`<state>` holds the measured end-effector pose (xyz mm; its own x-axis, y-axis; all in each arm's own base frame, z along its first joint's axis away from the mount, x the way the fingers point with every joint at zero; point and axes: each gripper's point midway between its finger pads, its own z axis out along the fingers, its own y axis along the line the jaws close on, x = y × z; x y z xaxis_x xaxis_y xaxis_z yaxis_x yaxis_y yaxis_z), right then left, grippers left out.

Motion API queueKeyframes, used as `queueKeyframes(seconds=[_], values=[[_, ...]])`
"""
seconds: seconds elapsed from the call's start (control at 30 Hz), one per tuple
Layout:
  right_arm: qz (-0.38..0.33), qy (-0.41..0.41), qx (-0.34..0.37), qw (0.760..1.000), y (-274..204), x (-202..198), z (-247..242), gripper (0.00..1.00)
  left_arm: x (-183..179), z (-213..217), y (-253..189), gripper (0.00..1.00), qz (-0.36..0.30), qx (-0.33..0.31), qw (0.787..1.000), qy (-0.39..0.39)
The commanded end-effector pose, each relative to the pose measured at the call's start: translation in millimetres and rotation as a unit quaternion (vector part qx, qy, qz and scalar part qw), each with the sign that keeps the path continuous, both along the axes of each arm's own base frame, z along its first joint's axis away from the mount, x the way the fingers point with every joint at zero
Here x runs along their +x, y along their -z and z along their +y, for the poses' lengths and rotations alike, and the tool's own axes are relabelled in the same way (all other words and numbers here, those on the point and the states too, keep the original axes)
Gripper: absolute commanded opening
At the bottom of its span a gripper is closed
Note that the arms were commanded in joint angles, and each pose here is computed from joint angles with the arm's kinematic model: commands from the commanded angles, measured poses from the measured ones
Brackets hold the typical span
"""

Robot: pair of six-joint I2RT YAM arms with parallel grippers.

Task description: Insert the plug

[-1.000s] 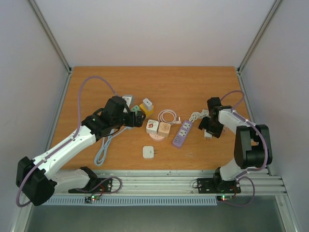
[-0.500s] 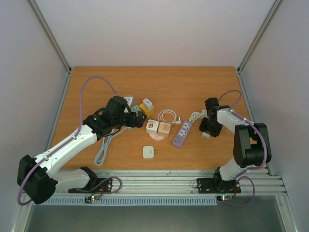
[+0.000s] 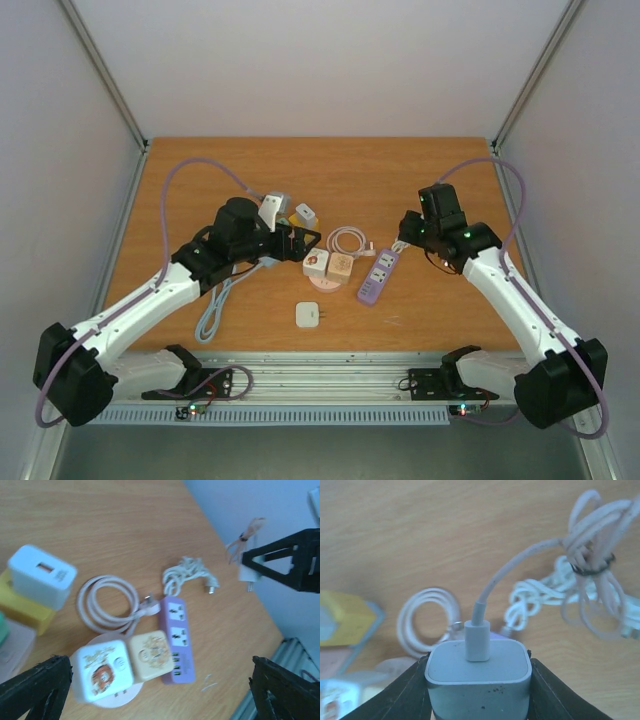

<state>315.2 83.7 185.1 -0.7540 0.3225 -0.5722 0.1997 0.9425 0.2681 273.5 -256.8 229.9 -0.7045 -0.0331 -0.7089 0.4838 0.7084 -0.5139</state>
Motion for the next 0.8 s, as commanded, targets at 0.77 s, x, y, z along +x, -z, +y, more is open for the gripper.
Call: queueKeyframes(seconds=[0.77], values=[[-0.106, -0.134, 0.388, 0.906, -140.7, -29.1, 159.2, 0.45, 7.6, -91.1, -82.7, 0.77, -0.193, -0.158, 0.966, 0.061]])
